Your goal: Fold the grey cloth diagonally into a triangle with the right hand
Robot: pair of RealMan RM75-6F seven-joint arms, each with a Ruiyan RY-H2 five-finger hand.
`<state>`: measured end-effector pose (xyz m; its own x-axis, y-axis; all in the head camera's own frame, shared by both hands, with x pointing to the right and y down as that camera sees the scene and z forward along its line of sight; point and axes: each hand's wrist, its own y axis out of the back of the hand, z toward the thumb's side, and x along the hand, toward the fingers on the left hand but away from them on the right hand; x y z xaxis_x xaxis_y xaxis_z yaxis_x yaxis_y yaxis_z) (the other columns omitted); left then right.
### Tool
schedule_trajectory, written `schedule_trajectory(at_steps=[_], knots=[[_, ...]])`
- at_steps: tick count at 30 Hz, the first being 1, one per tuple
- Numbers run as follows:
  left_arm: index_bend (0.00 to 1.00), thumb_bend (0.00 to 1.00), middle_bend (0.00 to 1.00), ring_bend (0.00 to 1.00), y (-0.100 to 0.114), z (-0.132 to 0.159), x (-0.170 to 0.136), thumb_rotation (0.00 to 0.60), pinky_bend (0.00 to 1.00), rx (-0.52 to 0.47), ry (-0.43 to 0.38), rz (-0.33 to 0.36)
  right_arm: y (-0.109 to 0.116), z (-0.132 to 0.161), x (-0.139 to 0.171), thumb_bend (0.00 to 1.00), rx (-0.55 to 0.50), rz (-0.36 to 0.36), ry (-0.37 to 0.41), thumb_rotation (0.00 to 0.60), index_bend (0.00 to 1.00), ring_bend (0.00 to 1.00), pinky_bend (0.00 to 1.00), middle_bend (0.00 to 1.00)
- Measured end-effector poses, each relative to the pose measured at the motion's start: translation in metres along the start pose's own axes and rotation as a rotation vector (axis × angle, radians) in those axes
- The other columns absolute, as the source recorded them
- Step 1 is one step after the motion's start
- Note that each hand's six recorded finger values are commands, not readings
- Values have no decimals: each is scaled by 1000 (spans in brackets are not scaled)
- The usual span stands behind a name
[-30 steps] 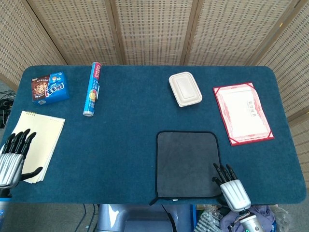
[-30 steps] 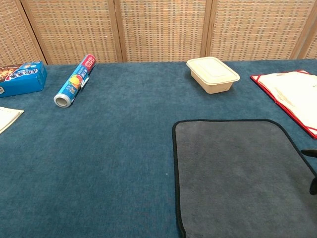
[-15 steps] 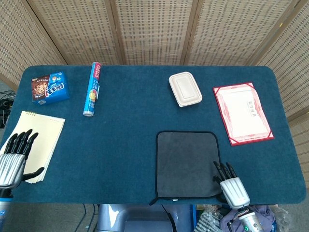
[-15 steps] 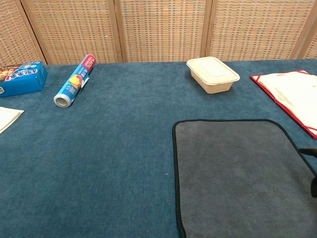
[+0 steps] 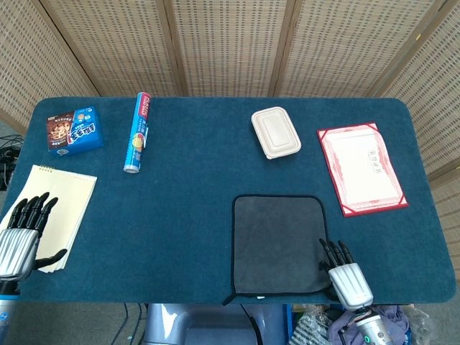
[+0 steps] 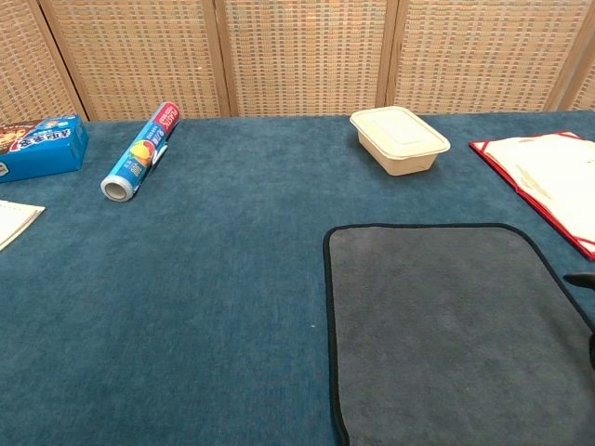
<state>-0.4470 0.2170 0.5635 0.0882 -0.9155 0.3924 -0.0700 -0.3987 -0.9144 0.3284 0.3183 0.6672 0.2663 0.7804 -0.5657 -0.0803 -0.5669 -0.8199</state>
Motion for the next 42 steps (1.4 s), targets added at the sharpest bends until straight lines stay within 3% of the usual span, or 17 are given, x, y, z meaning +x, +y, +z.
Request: schedule_trajectory(at_steps=[5,16,32,42], knots=[[0,116,0,0,0,0,0,600,0,-2,-2,-2,-1,0,-2,7,-2,0,1,600,447,0,0,21],[0,116,0,0,0,0,0,600,0,-6,-2,-1,2,1,-3,114,-8,-25,6,600,547,0,0,83],[0,116,0,0,0,1,2,600,0,-15,-3,-2,1,3,-5,124,-9,-44,16,600,618,0,0,154],[0,116,0,0,1,1,2,600,0,-22,-5,-2,3,8,-8,268,-25,-71,31,600,629,0,0,166]])
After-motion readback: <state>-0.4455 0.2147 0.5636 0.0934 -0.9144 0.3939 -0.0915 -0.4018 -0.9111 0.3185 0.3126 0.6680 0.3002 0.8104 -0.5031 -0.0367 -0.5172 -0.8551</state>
